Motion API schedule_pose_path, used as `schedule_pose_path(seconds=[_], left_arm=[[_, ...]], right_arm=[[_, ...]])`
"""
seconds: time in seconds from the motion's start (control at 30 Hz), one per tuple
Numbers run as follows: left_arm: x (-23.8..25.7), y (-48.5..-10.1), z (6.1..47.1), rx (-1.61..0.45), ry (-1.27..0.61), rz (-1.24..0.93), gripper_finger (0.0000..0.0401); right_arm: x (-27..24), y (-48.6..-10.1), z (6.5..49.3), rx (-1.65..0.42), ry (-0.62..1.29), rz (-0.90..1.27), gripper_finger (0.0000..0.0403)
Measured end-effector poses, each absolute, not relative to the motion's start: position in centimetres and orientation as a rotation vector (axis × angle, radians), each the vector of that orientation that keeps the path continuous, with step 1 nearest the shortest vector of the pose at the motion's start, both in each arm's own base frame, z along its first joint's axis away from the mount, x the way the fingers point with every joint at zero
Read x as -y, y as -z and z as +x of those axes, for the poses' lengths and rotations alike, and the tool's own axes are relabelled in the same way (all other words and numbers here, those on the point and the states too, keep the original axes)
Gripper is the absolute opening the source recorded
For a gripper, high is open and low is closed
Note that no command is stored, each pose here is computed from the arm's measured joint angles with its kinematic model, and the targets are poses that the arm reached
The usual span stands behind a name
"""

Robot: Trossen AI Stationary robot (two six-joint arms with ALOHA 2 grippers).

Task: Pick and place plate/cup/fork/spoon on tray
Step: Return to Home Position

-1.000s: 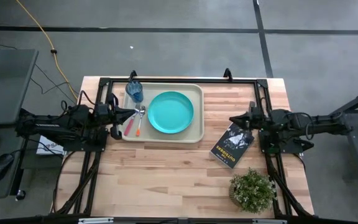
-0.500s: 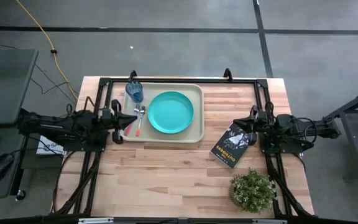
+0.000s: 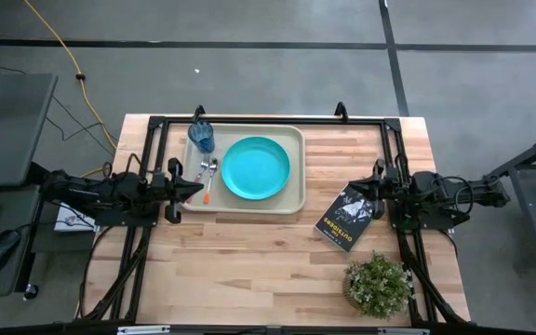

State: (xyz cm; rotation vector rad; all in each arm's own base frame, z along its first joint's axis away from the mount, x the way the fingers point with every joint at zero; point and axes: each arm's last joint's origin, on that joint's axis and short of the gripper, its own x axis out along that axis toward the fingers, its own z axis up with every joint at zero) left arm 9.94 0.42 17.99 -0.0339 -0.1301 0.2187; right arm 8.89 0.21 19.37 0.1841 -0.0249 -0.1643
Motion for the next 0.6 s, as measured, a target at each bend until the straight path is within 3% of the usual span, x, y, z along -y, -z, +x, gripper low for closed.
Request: schedule_pose_path(seconds=[0.2, 0.6], left_arm=[[-0.4, -17.9, 10.0, 0.123, -0.210, -0.036, 0.0000], [-0.4, -17.6, 10.0, 0.084, -0.224, -0.004, 0.0000]], right_arm=[[-0.4, -17.1, 9.7, 0.061, 0.122, 0.182, 0.0000], [-1.2, -17.6, 9.6, 0.103, 0.041, 0.082, 0.0000]])
